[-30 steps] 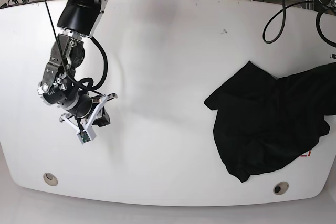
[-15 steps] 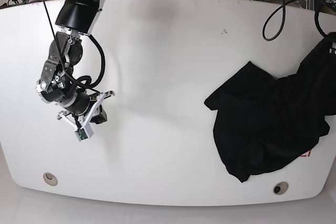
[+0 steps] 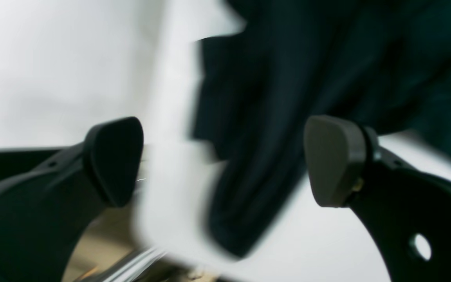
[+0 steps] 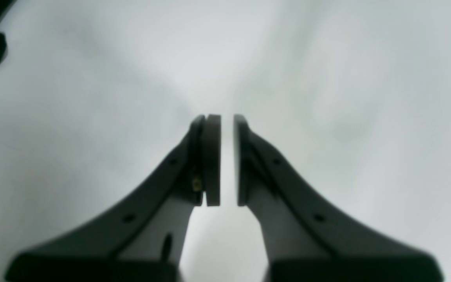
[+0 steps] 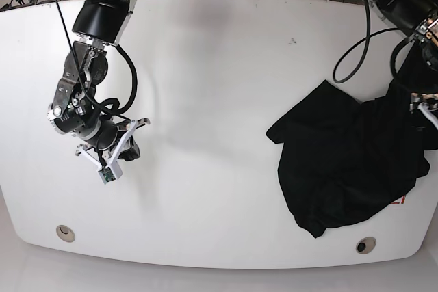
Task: Fold the T-shirt properly
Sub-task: 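Grasp the heaped shirt with the left gripper and drag it toward the right gripper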
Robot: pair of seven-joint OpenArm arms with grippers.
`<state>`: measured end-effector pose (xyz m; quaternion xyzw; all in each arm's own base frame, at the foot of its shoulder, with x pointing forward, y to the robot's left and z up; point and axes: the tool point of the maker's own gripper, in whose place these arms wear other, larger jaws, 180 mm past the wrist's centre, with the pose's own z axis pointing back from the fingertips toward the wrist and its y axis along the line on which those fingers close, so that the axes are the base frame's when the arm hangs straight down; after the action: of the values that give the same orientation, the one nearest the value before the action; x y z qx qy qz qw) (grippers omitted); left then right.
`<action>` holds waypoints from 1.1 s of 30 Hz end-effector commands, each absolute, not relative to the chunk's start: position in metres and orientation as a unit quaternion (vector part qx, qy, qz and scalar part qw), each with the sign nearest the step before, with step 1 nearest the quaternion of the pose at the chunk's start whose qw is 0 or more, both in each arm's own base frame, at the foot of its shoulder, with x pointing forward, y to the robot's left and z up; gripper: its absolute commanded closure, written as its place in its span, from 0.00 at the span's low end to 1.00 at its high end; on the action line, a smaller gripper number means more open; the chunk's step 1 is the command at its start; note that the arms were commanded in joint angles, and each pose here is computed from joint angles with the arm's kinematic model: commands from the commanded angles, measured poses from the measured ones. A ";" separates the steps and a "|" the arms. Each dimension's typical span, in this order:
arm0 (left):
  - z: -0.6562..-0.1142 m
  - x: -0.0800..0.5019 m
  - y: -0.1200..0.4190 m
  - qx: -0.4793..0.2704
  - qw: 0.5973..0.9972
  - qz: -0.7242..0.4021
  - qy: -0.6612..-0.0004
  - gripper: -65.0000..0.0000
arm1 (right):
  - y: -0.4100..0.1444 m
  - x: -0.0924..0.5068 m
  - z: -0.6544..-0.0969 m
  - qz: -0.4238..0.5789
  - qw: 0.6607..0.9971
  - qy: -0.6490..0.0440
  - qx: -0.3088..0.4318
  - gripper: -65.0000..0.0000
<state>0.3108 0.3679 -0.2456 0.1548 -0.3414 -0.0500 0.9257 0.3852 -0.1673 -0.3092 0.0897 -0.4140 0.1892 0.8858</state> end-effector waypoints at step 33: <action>-0.331 0.457 0.227 -0.122 0.885 -0.066 -0.444 0.07 | -0.172 0.379 -0.293 0.193 0.873 -0.442 0.075 0.91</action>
<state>0.4397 0.2214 -0.3585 -0.1261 -0.4027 -0.0635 0.9044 0.3723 -0.1690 -0.3089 0.0809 -0.4177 0.1916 0.8845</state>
